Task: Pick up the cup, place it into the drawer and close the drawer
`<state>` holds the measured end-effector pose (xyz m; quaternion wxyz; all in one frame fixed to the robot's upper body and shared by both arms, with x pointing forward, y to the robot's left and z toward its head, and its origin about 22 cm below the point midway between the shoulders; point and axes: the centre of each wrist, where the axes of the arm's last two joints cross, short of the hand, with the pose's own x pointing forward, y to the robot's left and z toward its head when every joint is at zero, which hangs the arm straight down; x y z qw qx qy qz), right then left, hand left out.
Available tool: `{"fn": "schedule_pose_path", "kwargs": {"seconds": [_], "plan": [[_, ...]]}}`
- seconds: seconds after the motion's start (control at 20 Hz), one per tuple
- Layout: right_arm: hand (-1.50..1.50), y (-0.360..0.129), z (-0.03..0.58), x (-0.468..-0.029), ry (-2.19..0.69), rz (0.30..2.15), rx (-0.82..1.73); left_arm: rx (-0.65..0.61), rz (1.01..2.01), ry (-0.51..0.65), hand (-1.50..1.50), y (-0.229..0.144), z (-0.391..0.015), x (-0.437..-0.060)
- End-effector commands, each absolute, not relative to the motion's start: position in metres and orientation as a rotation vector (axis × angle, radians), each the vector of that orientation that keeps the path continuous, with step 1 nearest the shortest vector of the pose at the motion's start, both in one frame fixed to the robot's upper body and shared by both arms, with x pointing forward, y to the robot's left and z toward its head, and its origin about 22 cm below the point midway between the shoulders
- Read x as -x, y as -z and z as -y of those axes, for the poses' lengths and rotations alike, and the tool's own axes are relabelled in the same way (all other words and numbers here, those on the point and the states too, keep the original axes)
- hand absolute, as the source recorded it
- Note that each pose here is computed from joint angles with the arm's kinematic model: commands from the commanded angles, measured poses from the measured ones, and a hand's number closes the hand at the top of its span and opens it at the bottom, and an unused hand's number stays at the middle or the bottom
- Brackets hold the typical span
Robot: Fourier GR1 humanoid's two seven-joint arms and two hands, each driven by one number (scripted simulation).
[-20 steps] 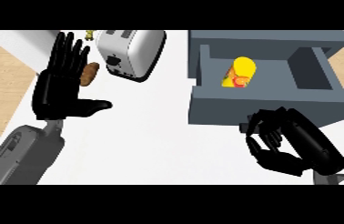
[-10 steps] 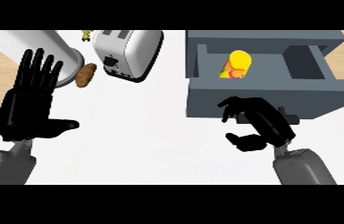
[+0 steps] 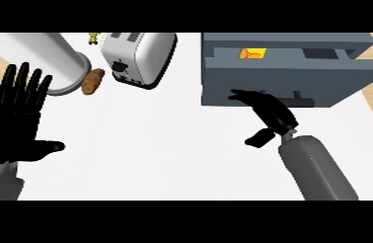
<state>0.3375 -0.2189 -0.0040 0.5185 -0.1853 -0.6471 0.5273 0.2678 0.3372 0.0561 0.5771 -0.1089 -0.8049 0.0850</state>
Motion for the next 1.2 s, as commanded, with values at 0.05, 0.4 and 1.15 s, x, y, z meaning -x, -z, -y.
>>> {"fn": "schedule_pose_path", "kwargs": {"seconds": [0.05, 0.4, 1.15], "plan": [[-1.5, 0.015, 0.208, -0.371, -1.247, 1.525, 0.428, 0.275, 1.877, -0.195, -1.5, -0.041, -0.345, -0.275], [-1.5, 0.0, 0.249, -0.407, -1.193, 1.531, 0.361, 0.298, 1.896, -0.2, -1.5, -0.044, -0.335, -0.263], [-1.5, -0.04, 0.293, -0.429, -1.173, 1.479, 0.413, 0.328, 1.881, -0.149, -1.5, -0.045, -0.335, -0.272]]}}
